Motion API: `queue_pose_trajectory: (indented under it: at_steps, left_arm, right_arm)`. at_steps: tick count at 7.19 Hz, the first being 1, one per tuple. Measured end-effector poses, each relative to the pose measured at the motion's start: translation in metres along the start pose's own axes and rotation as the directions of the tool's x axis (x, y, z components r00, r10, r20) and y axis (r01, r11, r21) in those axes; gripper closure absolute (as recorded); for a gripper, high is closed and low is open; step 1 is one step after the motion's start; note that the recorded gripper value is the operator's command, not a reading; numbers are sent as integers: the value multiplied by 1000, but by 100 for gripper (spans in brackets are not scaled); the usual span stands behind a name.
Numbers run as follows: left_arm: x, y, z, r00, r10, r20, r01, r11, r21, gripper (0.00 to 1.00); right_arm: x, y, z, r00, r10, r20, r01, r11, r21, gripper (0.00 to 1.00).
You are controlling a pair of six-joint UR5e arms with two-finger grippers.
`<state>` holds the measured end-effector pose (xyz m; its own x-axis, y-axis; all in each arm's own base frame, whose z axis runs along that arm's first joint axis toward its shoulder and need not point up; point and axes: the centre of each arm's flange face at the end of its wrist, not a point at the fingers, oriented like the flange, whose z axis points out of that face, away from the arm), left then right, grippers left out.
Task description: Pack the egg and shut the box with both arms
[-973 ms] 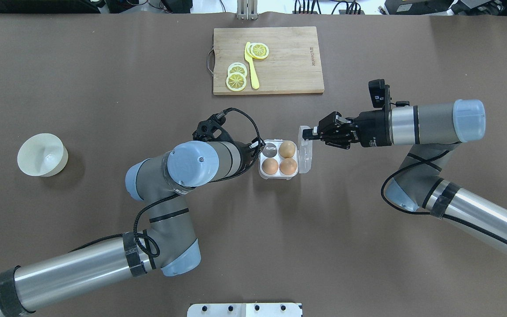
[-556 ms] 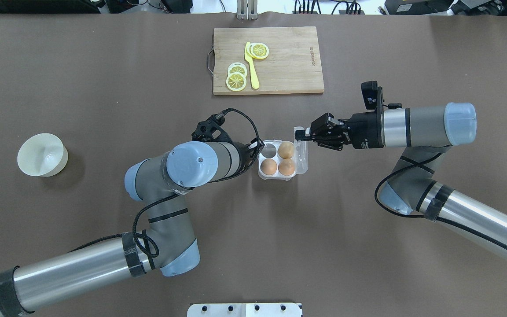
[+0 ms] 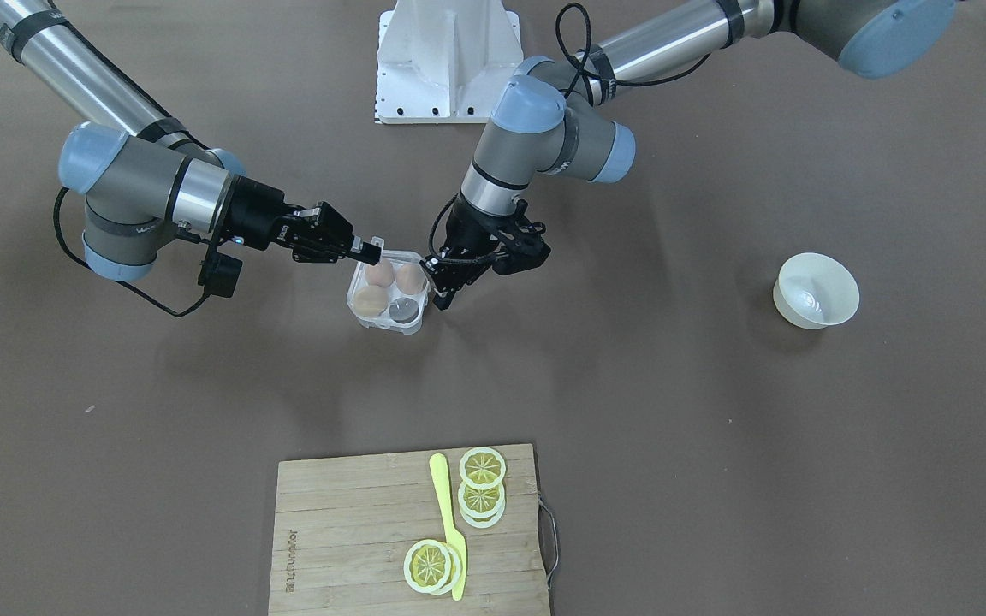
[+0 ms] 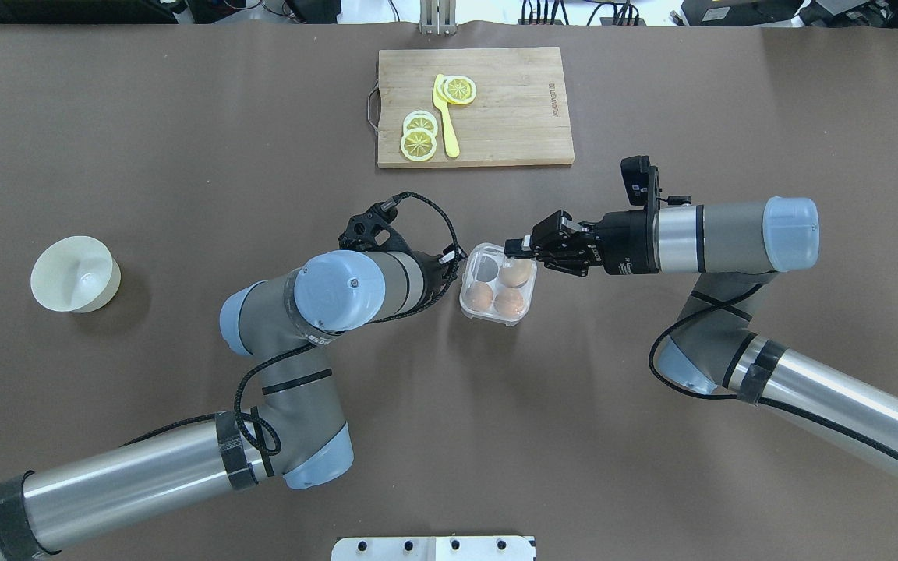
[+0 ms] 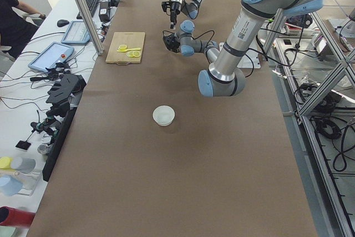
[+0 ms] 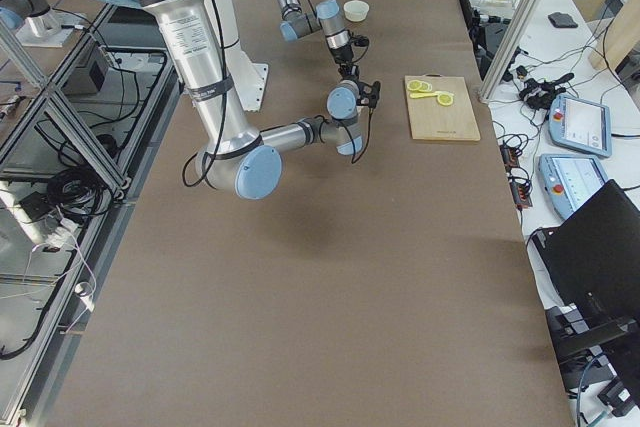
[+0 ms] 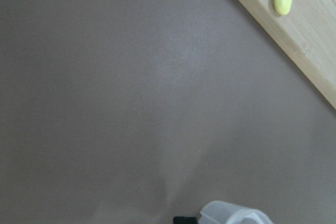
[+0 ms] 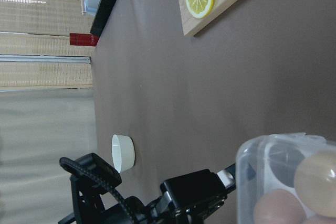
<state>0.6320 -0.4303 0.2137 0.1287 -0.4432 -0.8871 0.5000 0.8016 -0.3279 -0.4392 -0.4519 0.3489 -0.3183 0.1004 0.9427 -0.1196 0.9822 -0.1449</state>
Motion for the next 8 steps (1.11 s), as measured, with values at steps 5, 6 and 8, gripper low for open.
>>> queue_pose_trajectory:
  at_steps: [5,6,8]
  left_arm:
    - [0,0,-1,1000,0,-5,0,1000,-1,100]
    - [0,0,-1,1000,0,-5,0,1000,-1,100]
    - [0,0,-1,1000,0,-5,0,1000,-1,100]
  right_arm:
    - [-6,1,2,1000,-6,12,6,1000,-3,45]
    - [-6,1,2,1000,-7,13,7,1000,-4,45]
    - [-7,1,2,1000,-7,15,7,1000,-3,45]
